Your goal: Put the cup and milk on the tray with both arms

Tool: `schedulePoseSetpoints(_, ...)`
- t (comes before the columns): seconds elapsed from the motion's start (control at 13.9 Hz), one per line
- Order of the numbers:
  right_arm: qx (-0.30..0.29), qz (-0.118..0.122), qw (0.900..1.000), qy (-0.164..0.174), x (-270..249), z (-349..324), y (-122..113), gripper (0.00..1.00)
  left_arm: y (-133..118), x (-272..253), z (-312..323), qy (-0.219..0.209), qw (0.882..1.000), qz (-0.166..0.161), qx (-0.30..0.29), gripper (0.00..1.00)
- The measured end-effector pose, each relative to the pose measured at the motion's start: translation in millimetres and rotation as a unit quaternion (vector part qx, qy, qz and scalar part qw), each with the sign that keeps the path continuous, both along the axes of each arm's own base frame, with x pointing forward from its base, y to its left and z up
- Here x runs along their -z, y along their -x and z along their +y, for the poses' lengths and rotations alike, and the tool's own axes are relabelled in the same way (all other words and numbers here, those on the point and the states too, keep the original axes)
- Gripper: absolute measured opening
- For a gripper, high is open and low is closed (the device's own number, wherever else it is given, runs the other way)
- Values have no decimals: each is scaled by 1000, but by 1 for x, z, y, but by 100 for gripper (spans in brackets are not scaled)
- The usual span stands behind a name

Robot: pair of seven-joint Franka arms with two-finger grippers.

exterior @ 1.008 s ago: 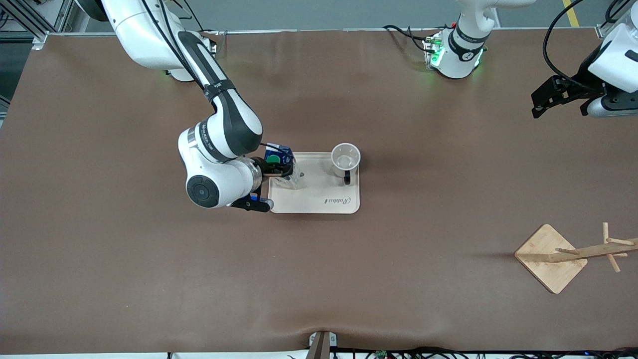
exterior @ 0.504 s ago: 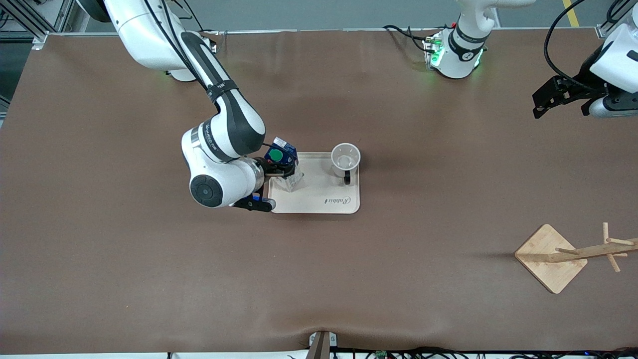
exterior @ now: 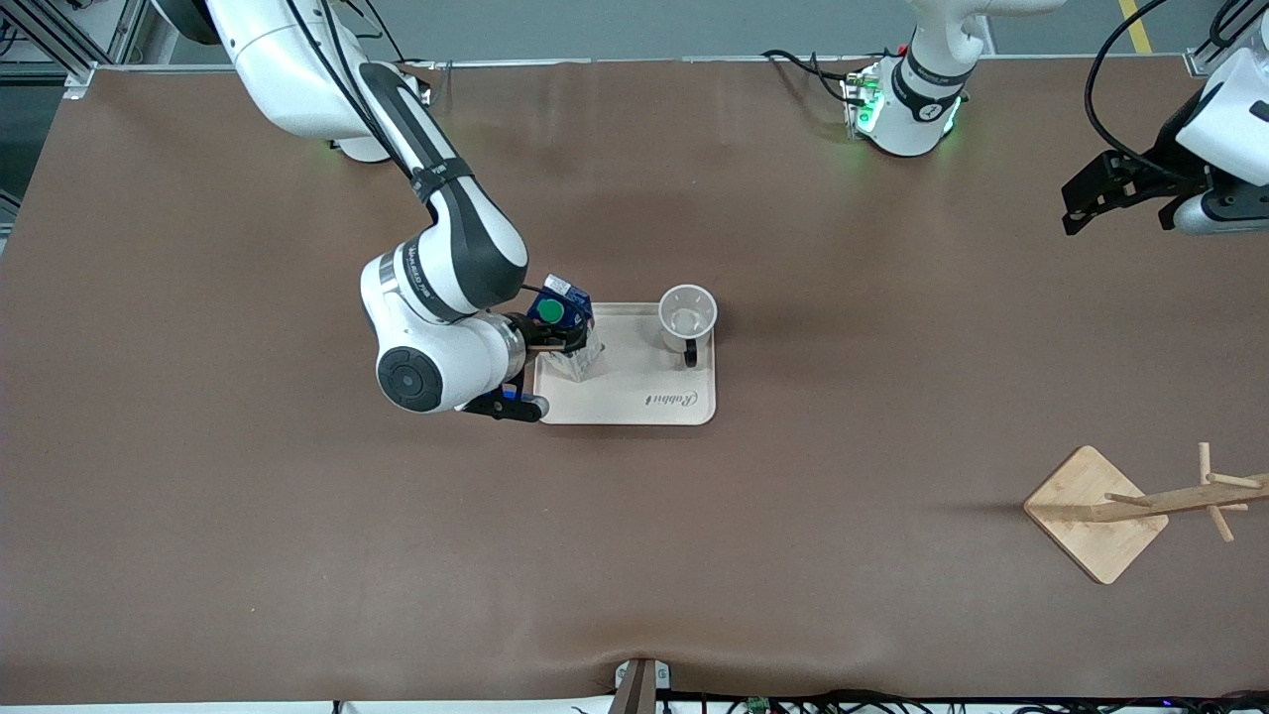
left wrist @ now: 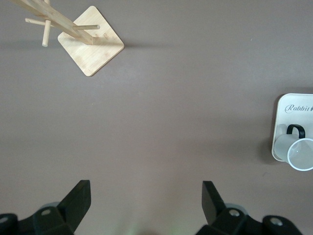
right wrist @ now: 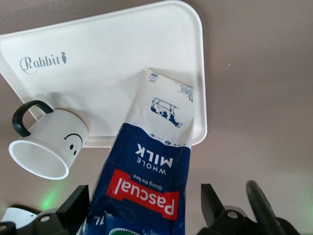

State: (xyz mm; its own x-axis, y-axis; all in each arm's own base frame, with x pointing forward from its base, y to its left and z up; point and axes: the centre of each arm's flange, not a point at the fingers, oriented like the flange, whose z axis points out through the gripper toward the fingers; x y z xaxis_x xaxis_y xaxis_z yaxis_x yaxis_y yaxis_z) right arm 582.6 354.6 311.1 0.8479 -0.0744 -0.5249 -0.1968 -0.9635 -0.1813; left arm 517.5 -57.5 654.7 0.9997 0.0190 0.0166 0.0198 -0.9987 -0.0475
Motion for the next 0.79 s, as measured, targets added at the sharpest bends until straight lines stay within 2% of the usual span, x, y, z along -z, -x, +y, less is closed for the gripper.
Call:
schedulePoseSetpoints(0.29,-3,-11,1000,-7,-15,4,-5,100,2,-1,0,0,1000,2,0,100)
schedulePoseSetpoints(0.79,-13,-15,1000,-13,-47,3,-12,100,2,1,0,-1,1000,4,1,100)
